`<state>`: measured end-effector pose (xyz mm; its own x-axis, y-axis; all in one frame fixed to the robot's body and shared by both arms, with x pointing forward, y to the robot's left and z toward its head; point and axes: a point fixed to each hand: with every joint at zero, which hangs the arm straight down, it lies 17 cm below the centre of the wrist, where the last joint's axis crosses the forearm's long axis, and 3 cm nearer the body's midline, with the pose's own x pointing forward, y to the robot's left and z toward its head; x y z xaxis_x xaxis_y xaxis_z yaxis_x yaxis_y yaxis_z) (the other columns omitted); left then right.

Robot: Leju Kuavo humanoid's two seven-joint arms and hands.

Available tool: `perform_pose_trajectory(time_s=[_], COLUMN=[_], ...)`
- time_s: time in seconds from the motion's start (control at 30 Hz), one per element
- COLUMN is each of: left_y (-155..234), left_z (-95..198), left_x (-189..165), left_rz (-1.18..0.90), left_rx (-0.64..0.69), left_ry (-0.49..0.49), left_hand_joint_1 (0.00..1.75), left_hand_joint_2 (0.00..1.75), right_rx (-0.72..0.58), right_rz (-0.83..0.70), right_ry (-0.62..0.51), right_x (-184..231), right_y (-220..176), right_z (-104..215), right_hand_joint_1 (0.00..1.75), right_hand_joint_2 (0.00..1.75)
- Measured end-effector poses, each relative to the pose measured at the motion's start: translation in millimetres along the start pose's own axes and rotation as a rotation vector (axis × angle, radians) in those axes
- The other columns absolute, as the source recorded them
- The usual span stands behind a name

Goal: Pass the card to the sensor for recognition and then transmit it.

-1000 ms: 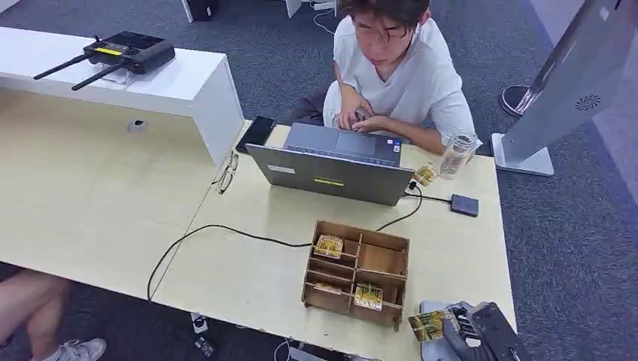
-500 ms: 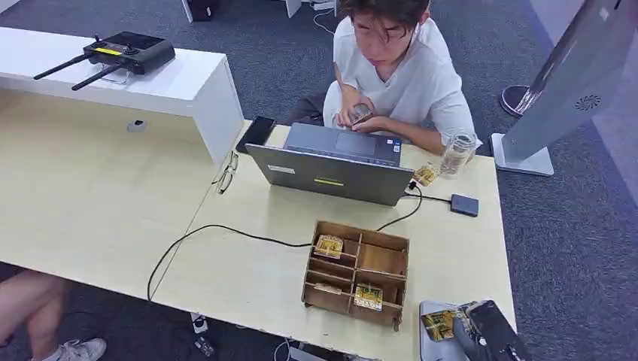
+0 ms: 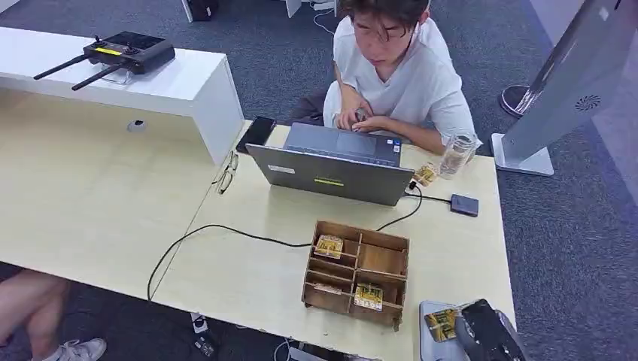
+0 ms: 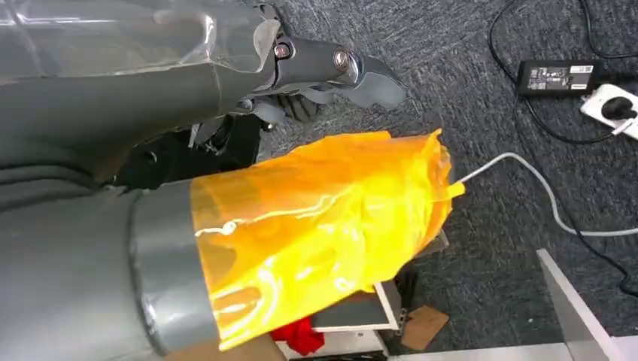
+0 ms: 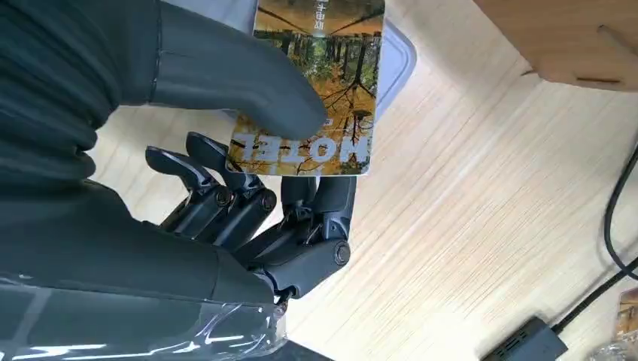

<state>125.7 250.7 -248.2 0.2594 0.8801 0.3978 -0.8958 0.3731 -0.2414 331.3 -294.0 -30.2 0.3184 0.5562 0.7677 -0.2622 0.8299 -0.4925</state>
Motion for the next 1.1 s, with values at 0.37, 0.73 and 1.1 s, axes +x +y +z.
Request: perform_pose_trajectory(time_s=[0.37, 0.73, 1.1], left_y=[-1, -1, -2], left_z=[0, 0, 0], left_x=[0, -1, -2], left_rz=[0.002, 0.002, 0.002], left_rx=[-0.005, -0.005, -0.007], left_ry=[0.003, 0.008, 0.011], left_hand_joint_1=[0.0, 0.0, 0.0], left_hand_joint_2=[0.0, 0.0, 0.0], right_rx=[-0.015, -0.029, -0.027], right_rz=[0.05, 0.084, 0.077], right_ry=[0.02, 0.051, 0.063], right_x=[-5, -12, -15], right_y=[5, 14, 19], right_z=[-1, -2, -3], right_hand_joint_1=[1.75, 1.75, 1.75], right_hand_joint_2=[1.75, 1.75, 1.75])
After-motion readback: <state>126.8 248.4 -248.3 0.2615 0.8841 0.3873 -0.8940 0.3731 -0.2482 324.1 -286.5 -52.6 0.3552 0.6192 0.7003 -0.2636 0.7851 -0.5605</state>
